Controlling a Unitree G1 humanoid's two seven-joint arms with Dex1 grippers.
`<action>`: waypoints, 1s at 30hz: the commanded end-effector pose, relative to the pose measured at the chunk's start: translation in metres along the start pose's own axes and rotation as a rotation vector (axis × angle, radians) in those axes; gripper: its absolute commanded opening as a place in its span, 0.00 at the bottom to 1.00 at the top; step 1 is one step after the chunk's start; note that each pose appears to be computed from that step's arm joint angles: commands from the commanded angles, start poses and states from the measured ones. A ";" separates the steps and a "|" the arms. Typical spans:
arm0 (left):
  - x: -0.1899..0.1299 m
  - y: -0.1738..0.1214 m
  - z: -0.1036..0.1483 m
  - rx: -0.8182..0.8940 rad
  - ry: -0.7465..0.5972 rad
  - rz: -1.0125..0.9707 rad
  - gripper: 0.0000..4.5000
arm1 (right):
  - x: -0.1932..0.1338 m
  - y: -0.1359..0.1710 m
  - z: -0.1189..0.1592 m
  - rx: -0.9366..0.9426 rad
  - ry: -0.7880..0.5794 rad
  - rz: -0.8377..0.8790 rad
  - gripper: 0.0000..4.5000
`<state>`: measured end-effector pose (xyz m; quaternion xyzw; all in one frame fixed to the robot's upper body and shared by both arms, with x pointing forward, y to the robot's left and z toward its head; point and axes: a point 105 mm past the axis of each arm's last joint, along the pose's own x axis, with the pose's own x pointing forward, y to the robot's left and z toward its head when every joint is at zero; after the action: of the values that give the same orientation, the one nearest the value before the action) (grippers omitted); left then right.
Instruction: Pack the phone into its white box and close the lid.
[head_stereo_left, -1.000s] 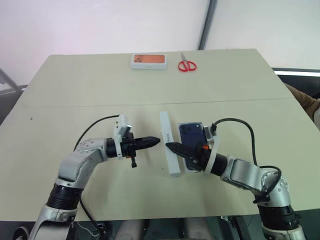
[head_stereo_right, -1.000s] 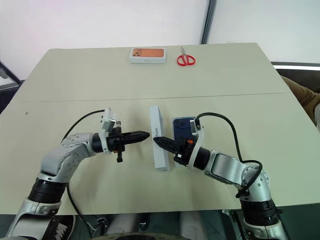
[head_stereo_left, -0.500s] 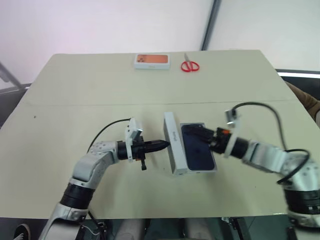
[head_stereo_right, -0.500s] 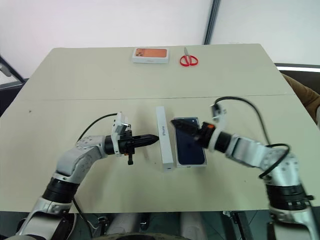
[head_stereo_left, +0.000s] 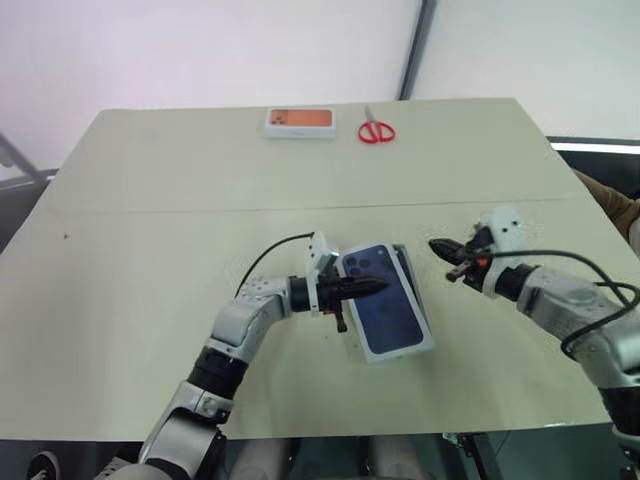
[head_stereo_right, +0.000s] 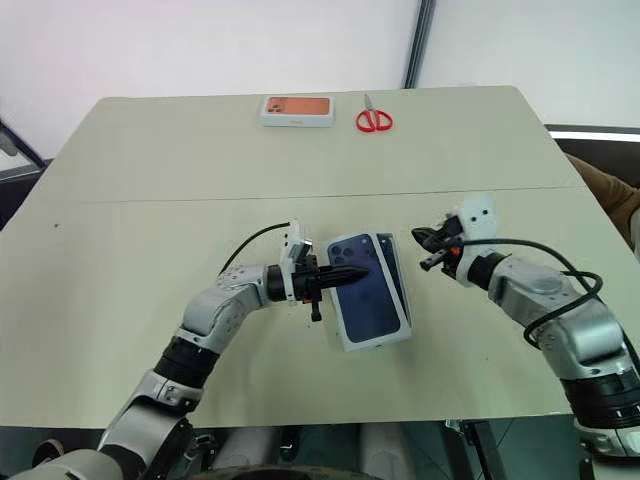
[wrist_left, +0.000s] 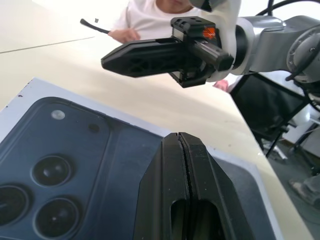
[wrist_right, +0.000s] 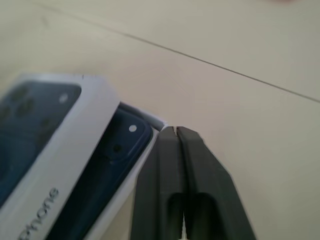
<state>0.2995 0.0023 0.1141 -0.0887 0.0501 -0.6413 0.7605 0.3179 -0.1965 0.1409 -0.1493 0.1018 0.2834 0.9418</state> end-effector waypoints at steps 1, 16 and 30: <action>-0.027 -0.003 0.016 0.028 -0.016 0.000 0.00 | 0.001 0.007 0.006 -0.154 -0.021 0.044 0.01; -0.064 -0.006 -0.024 -0.022 0.123 0.109 0.00 | -0.005 0.025 -0.005 -0.193 -0.038 0.138 0.01; -0.028 -0.003 -0.023 -0.012 0.076 0.120 0.00 | -0.008 0.023 -0.006 -0.217 -0.024 0.104 0.01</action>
<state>0.2879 0.0302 0.0882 -0.0735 0.0988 -0.5953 0.7940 0.2978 -0.1876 0.1179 -0.2339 0.0950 0.3451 0.9039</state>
